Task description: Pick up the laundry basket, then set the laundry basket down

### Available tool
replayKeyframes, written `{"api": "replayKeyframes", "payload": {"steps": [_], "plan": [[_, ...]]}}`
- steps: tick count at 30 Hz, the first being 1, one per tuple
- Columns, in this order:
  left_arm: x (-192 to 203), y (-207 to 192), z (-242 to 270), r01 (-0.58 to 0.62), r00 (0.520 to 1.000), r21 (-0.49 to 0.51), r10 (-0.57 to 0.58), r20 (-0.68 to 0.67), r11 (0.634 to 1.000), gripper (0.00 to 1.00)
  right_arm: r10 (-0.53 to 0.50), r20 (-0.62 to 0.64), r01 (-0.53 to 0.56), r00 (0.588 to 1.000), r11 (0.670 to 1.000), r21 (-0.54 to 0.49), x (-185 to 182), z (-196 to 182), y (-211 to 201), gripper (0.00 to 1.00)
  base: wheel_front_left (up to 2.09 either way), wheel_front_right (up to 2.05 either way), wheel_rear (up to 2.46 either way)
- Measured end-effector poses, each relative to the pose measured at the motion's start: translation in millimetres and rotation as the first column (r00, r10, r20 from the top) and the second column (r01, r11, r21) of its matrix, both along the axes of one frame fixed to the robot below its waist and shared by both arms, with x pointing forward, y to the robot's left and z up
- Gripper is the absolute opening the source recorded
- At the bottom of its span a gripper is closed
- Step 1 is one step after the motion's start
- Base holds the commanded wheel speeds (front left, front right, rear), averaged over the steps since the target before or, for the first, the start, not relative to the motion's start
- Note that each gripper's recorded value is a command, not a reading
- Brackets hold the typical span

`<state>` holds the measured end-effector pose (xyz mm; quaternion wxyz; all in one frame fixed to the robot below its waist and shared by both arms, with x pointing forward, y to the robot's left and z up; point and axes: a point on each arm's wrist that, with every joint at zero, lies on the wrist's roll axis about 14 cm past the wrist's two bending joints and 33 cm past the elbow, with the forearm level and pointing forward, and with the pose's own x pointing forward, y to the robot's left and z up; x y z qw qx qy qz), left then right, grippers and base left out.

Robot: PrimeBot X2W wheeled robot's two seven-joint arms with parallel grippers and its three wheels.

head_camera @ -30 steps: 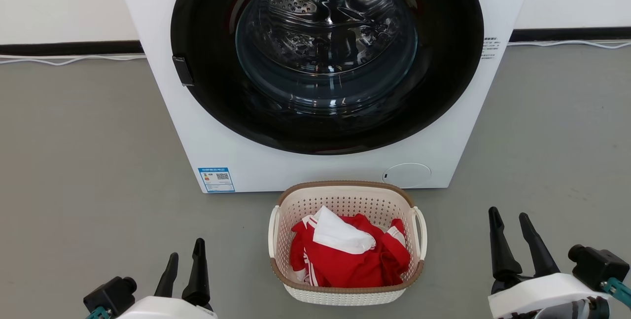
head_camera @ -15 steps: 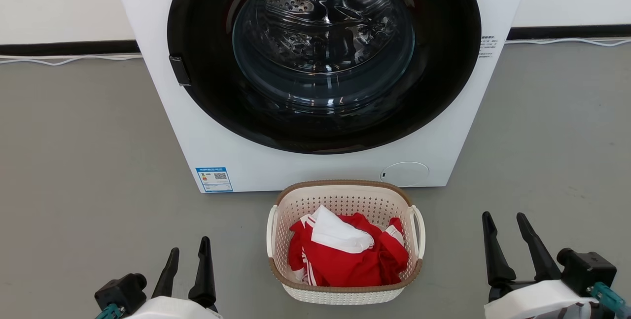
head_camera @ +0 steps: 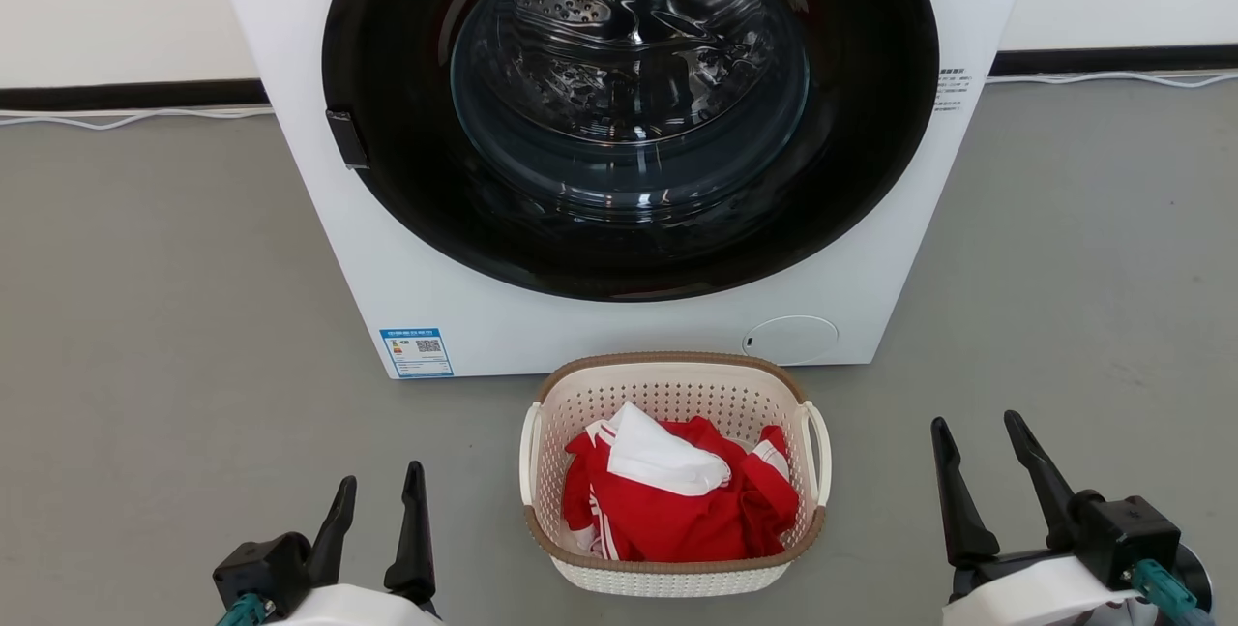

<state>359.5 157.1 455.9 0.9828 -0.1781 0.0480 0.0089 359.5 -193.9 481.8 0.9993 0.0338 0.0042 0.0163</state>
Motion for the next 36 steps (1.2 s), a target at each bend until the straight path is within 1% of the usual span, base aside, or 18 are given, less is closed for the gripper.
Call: {"api": "replayKeyframes", "payload": {"steps": [4,26,36], "plan": [[0.1,-1.2,-0.7,0.005,1.000,0.017,-0.005,-0.002,1.000,1.00,0.003,0.005,-0.003,1.000,1.000,-0.025,-0.1,0.4,-0.1,1.00,0.00,0.00,0.00],[0.9,-3.1,-7.2,0.011,1.000,0.018,-0.011,-0.022,1.000,1.00,0.003,-0.015,-0.003,1.000,1.000,-0.009,1.0,-6.3,0.8,1.00,0.00,0.00,0.00],[19.9,-9.9,-11.3,0.031,0.999,0.014,-0.031,-0.031,0.999,1.00,-0.019,-0.069,0.020,0.997,1.000,0.021,10.8,-24.2,-3.3,1.00,0.00,0.00,0.00]]}}
